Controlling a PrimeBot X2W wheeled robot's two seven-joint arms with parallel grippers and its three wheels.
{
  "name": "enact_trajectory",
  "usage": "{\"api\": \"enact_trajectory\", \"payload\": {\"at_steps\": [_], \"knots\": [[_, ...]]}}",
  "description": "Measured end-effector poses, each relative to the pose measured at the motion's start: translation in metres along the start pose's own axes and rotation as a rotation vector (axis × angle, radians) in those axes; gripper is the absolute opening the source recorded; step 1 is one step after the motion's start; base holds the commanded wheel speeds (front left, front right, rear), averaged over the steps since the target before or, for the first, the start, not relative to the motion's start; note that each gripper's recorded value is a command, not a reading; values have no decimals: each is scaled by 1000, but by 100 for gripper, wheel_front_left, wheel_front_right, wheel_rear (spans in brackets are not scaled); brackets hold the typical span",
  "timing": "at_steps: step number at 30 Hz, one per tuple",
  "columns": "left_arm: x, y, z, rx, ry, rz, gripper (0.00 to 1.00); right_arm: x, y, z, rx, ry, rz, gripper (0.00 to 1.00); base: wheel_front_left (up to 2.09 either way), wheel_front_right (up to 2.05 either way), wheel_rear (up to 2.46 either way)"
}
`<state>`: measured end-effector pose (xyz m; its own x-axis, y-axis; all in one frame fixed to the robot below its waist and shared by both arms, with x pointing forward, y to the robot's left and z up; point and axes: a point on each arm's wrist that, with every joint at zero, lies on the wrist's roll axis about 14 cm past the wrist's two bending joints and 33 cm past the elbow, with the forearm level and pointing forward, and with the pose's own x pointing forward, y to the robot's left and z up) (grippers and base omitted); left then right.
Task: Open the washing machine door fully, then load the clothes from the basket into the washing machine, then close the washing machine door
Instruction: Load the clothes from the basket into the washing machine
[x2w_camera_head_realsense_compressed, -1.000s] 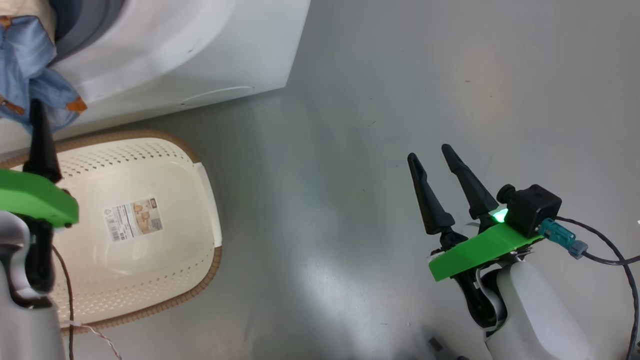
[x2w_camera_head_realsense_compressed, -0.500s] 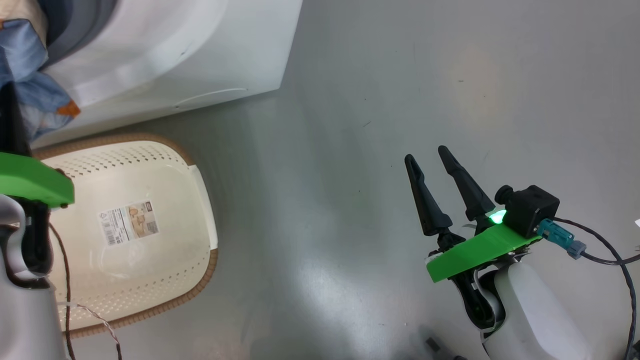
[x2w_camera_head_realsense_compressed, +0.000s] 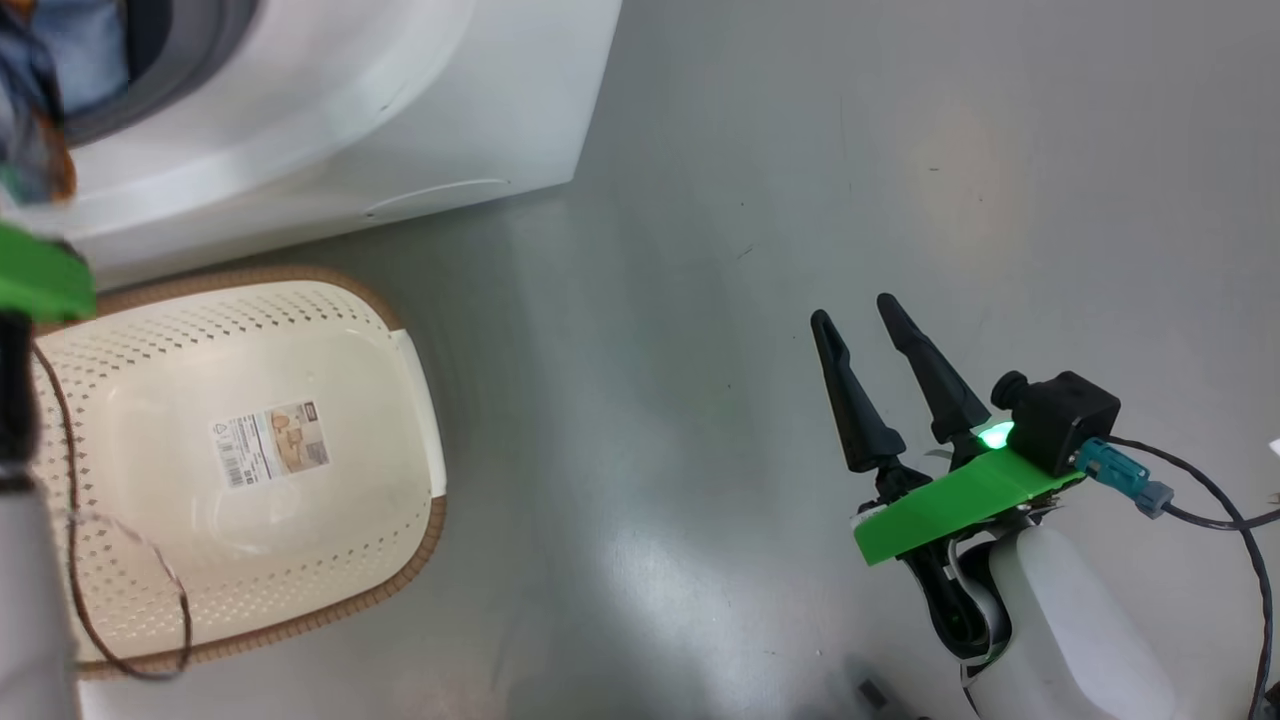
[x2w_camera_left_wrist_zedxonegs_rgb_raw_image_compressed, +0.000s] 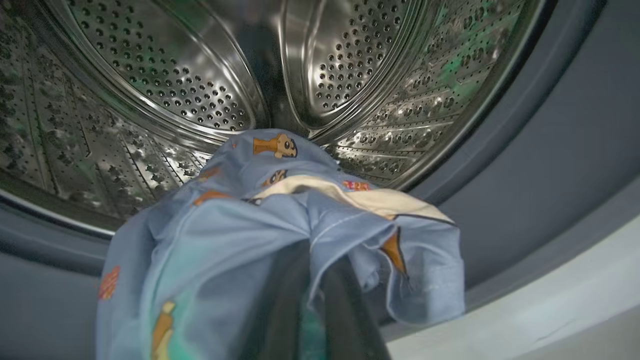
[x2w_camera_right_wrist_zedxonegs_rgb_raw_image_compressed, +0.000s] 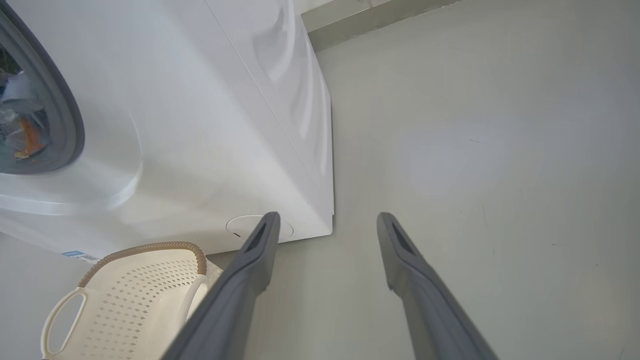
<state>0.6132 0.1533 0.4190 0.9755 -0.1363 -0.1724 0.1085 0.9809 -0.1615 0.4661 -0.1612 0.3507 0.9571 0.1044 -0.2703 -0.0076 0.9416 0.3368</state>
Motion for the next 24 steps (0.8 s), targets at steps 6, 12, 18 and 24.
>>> {"api": "enact_trajectory", "payload": {"at_steps": [6, 12, 18, 24], "knots": [[24, -15, 25, 14, -39, -47, 0, 0, -3, -3, 10, 6, -9, 100, 0, 0, 0], [52, -21, 41, 39, -65, -64, 0, -2, -7, -6, 13, 14, -22, 100, 0, 0, 0], [74, -18, 35, 30, -51, -73, 0, -4, -16, -11, 9, 28, -45, 100, 0, 0, 0], [92, -12, 22, 29, -35, -73, 0, -4, -24, -21, 8, 52, -65, 100, 0, 0, 0]]}}
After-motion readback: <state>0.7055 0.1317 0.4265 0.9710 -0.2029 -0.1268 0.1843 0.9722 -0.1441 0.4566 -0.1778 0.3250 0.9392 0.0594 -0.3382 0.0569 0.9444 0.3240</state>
